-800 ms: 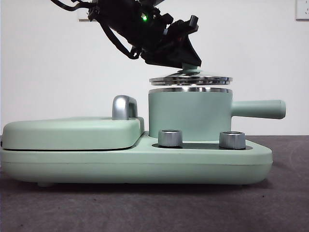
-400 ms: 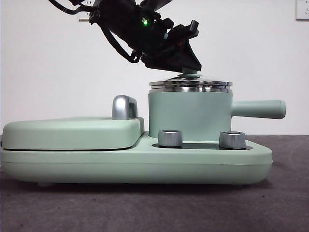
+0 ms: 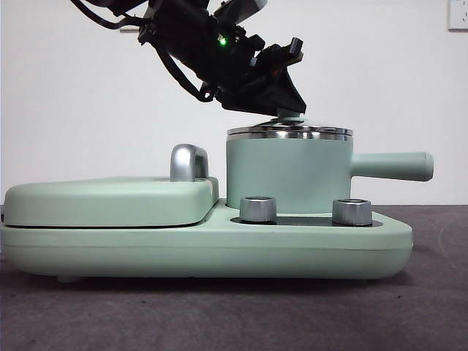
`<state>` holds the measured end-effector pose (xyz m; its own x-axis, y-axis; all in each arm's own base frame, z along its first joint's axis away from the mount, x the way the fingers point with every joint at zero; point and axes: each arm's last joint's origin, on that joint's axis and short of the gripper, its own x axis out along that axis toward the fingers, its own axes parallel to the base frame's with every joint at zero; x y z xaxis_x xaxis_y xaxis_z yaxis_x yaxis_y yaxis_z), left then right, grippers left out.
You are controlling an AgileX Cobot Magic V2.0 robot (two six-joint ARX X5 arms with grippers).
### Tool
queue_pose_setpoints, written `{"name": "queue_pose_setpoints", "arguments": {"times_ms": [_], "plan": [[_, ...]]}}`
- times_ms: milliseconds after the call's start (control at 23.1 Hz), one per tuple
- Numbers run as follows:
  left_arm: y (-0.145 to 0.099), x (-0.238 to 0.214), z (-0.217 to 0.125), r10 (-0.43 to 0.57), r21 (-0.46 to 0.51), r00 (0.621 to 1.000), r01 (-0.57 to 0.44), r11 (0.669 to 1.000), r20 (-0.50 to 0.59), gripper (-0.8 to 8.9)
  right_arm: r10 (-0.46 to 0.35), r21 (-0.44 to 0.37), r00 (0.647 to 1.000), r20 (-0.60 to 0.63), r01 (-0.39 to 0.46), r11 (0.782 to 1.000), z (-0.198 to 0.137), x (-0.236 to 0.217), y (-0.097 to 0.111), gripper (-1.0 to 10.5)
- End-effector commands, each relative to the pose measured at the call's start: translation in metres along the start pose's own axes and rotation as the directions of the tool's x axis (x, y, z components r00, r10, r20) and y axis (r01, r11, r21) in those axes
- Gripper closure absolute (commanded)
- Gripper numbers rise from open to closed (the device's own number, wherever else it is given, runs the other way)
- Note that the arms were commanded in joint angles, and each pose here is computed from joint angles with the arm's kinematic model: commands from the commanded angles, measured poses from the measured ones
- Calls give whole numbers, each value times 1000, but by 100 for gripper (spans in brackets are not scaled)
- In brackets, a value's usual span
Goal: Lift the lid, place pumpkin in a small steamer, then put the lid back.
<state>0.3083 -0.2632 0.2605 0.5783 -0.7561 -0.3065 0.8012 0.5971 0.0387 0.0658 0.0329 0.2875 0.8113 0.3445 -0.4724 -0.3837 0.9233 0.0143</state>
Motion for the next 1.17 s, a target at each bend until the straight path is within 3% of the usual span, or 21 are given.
{"name": "queue_pose_setpoints", "arguments": {"times_ms": [43,648,1167], "plan": [[-2,9,-1,-14,2,1000,14,1000,1,798,1,12,1000,13,-1,1000,2,0,0,539],[9,8,-17,-29,-33,991,25,999,-128,798,2,12,1000,13,-3,1000,2,0,0,538],[11,14,-16,-37,74,998,41,996,-49,798,11,12,1000,13,-11,1000,2,0,1,539]]}}
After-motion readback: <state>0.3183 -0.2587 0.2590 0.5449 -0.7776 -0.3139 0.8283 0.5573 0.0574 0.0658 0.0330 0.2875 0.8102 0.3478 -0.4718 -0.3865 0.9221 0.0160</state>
